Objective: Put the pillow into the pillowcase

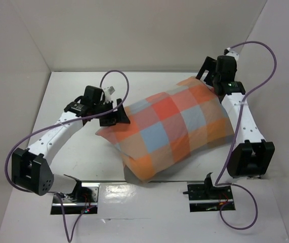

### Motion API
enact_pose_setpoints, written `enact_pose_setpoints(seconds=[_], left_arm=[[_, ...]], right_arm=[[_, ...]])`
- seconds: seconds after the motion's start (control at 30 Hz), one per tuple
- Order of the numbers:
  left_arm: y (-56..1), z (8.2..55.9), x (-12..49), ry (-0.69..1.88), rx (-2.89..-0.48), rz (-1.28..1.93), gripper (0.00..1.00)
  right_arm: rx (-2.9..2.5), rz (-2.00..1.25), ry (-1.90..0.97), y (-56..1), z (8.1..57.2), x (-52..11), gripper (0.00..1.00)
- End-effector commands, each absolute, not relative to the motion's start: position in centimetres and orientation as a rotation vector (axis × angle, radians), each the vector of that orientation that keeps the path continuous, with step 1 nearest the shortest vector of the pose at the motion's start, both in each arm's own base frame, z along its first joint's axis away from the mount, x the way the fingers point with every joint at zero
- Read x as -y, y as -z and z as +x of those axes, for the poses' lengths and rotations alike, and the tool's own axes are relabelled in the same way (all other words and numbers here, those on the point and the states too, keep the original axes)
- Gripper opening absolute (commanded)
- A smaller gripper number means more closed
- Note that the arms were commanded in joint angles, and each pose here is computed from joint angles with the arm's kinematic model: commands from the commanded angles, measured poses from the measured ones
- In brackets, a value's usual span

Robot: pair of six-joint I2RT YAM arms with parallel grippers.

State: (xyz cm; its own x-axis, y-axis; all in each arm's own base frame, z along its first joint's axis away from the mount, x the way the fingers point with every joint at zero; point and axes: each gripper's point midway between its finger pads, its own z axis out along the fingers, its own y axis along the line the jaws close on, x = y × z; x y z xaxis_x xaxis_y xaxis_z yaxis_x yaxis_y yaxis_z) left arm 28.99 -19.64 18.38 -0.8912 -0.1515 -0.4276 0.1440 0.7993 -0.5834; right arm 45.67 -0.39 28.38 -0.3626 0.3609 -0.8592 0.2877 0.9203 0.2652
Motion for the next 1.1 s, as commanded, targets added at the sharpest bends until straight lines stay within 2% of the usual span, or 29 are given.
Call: enact_pose_setpoints(seconds=[0.0, 0.03, 0.1, 0.13, 0.17, 0.33, 0.47, 0.63, 0.73, 0.93, 1.07], left_arm=[[-15.2, 28.8, 20.2, 0.854, -2.602, 0.021, 1.00], [-14.8, 28.7, 20.6, 0.888, -2.615, 0.016, 0.94], [-15.1, 29.4, 21.2, 0.993, -2.584, 0.029, 0.66], [-14.8, 29.6, 21.2, 1.018, -2.591, 0.025, 0.45], [-15.0, 30.0, 21.1, 1.031, -2.585, 0.016, 0.00], [-17.7, 34.6, 16.3, 0.934, -2.479, -0.156, 0.00], [-22.9, 39.5, 11.3, 0.815, -2.301, -0.240, 0.00], [-24.2, 44.3, 7.8, 0.773, -2.243, -0.316, 0.00], [-24.9, 44.8, 7.3, 0.783, -2.236, -0.335, 0.00], [-25.4, 46.9, 3.3, 0.579, -2.189, -0.436, 0.00], [-25.5, 47.2, 1.2, 0.532, -2.168, -0.536, 0.00]], right_arm=[[-1.971, 0.498, 0.004, -28.7, 43.1, 1.6, 1.00], [-1.989, 0.494, -0.001, -28.2, 42.6, 1.5, 1.00], [-2.002, 0.471, -0.019, -28.4, 41.9, 1.1, 1.00], [-2.002, 0.471, -0.019, -28.3, 41.9, 1.1, 1.00], [-2.001, 0.462, -0.036, -28.7, 41.5, 0.8, 1.00], [-1.965, 0.417, -0.082, -30.8, 40.0, -0.1, 1.00], [-1.964, 0.408, -0.077, -30.8, 39.0, 0.0, 1.00], [-2.005, 0.400, -0.062, -29.4, 38.4, 0.1, 1.00], [-2.022, 0.387, -0.062, -29.1, 38.1, 0.0, 1.00], [-2.070, 0.357, -0.068, -27.7, 37.4, -0.4, 1.00], [-2.114, 0.344, -0.076, -26.6, 37.1, -0.9, 1.00]])
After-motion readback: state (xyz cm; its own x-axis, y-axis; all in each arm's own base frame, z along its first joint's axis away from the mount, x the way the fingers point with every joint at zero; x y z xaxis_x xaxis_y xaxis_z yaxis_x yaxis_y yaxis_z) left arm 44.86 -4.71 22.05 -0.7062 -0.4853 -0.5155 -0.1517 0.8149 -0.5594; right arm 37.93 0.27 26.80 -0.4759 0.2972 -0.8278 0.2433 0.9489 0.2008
